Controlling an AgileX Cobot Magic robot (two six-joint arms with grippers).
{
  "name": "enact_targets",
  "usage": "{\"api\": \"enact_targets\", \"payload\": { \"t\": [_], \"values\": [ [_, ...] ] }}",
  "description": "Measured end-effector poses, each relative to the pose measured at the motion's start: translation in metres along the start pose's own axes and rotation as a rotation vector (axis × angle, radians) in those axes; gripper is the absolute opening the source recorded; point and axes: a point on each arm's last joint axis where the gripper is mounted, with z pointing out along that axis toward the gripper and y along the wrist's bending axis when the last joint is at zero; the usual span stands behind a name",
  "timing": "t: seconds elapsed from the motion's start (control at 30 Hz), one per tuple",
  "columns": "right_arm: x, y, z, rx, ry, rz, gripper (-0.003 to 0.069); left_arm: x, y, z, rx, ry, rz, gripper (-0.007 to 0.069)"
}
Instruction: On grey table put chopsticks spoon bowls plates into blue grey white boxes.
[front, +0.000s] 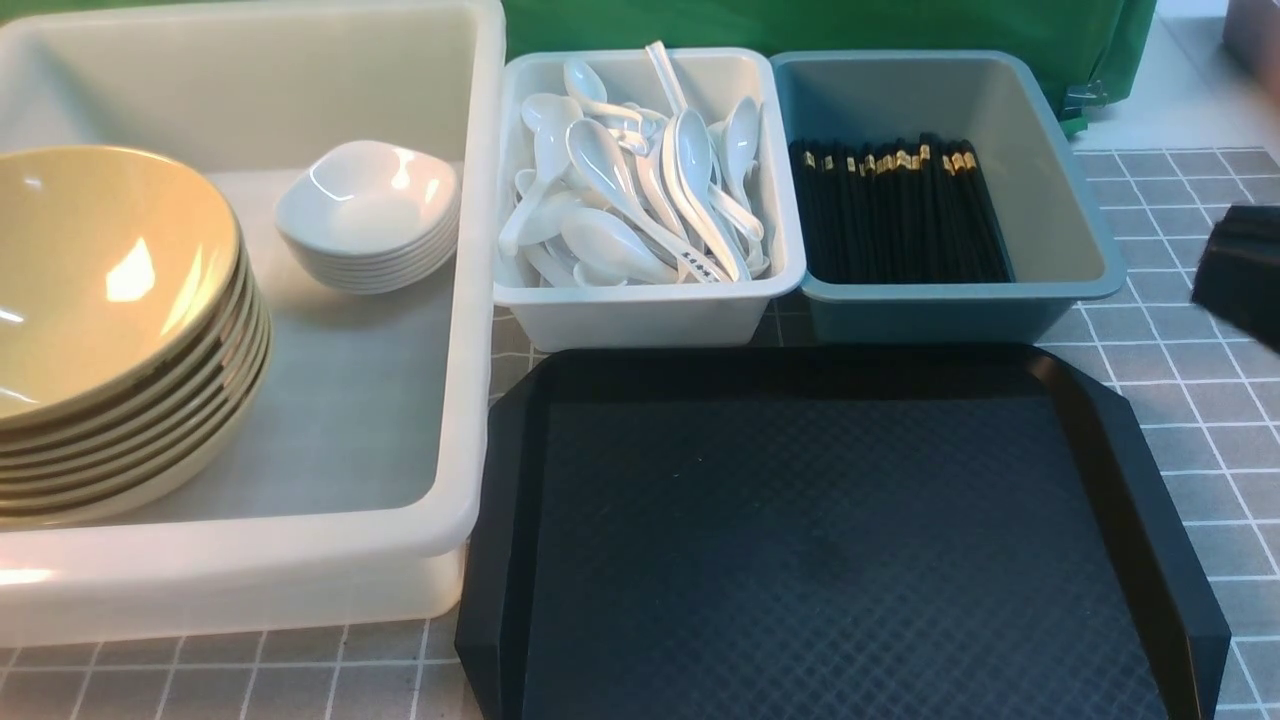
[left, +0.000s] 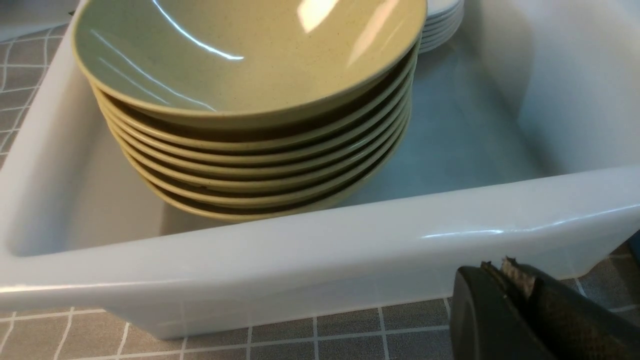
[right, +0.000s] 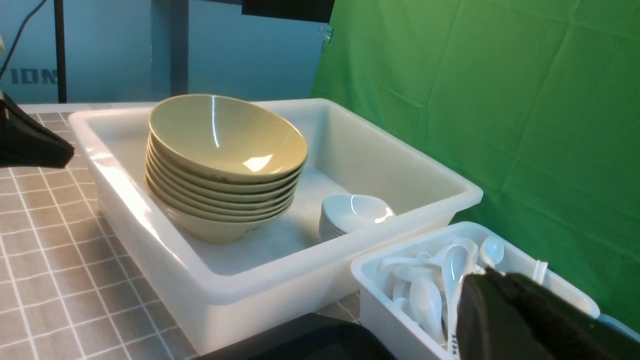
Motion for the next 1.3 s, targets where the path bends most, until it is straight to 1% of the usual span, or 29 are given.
{"api": "enact_targets", "payload": {
  "t": [0.1, 0.17, 0.2, 0.27, 0.3, 0.37, 0.4, 0.47, 0.5, 0.53, 0.57, 0.6, 0.67, 0.77, 0.83, 0.97, 1.0, 1.13, 1.3],
  "values": [
    [0.019, 0.002, 0.001, 0.025, -0.034, -0.007, 0.0044, 0.000, 0.000, 0.000, 0.000, 0.000, 0.000, -0.0008],
    [0.039, 0.001, -0.003, 0.081, -0.064, 0.000, 0.0044, 0.000, 0.000, 0.000, 0.000, 0.000, 0.000, -0.0008],
    [0.038, 0.000, -0.005, 0.090, -0.078, 0.001, 0.0044, 0.000, 0.000, 0.000, 0.000, 0.000, 0.000, -0.0008],
    [0.068, -0.003, -0.015, 0.195, -0.122, 0.047, 0.0043, 0.000, 0.000, 0.000, 0.000, 0.000, 0.000, -0.0008],
    [0.071, -0.003, -0.015, 0.204, -0.117, 0.050, 0.0043, 0.000, 0.000, 0.000, 0.000, 0.000, 0.000, -0.0008],
    [0.104, -0.006, -0.028, 0.340, -0.109, 0.090, 0.0043, 0.000, 0.000, 0.000, 0.000, 0.000, 0.000, -0.0008],
    [0.114, -0.006, -0.032, 0.385, -0.096, 0.106, 0.0043, 0.000, 0.000, 0.000, 0.000, 0.000, 0.000, -0.0008],
    [0.141, -0.007, -0.042, 0.511, -0.062, 0.164, 0.0043, 0.000, 0.000, 0.000, 0.000, 0.000, 0.000, -0.0008],
    [0.143, -0.007, -0.043, 0.522, -0.060, 0.176, 0.0043, 0.000, 0.000, 0.000, 0.000, 0.000, 0.000, -0.0008],
    [0.152, -0.007, -0.047, 0.569, -0.050, 0.200, 0.0043, 0.000, 0.000, 0.000, 0.000, 0.000, 0.000, -0.0008],
    [0.169, -0.007, -0.052, 0.658, -0.027, 0.258, 0.0043, 0.000, 0.000, 0.000, 0.000, 0.000, 0.000, -0.0008],
    [0.178, -0.006, -0.056, 0.709, -0.014, 0.282, 0.0043, 0.000, 0.000, 0.000, 0.000, 0.000, 0.000, -0.0008],
    [0.195, -0.005, -0.061, 0.795, 0.023, 0.292, 0.0043, 0.000, 0.000, 0.000, 0.000, 0.000, 0.000, -0.0008],
    [0.207, -0.003, -0.067, 0.884, 0.065, 0.278, 0.0043, 0.000, 0.000, 0.000, 0.000, 0.000, -0.004, -0.0008],
    [0.210, -0.002, -0.071, 0.916, 0.082, 0.299, 0.0043, 0.000, 0.000, 0.000, 0.000, 0.000, -0.004, -0.0008],
    [0.216, 0.001, -0.074, 0.934, 0.126, 0.332, 0.0043, 0.000, 0.000, 0.000, 0.000, 0.000, -0.007, -0.0008],
    [0.220, 0.002, -0.075, 0.941, 0.163, 0.358, 0.0043, 0.000, 0.000, 0.000, 0.000, 0.000, -0.007, -0.0008],
    [0.226, 0.004, -0.076, 0.945, 0.214, 0.417, 0.0043, 0.000, 0.000, 0.000, 0.000, 0.000, -0.007, -0.0008],
    [0.227, 0.005, -0.076, 0.942, 0.219, 0.454, 0.0043, 0.000, 0.000, 0.000, 0.000, 0.000, -0.007, -0.0008]
  ]
}}
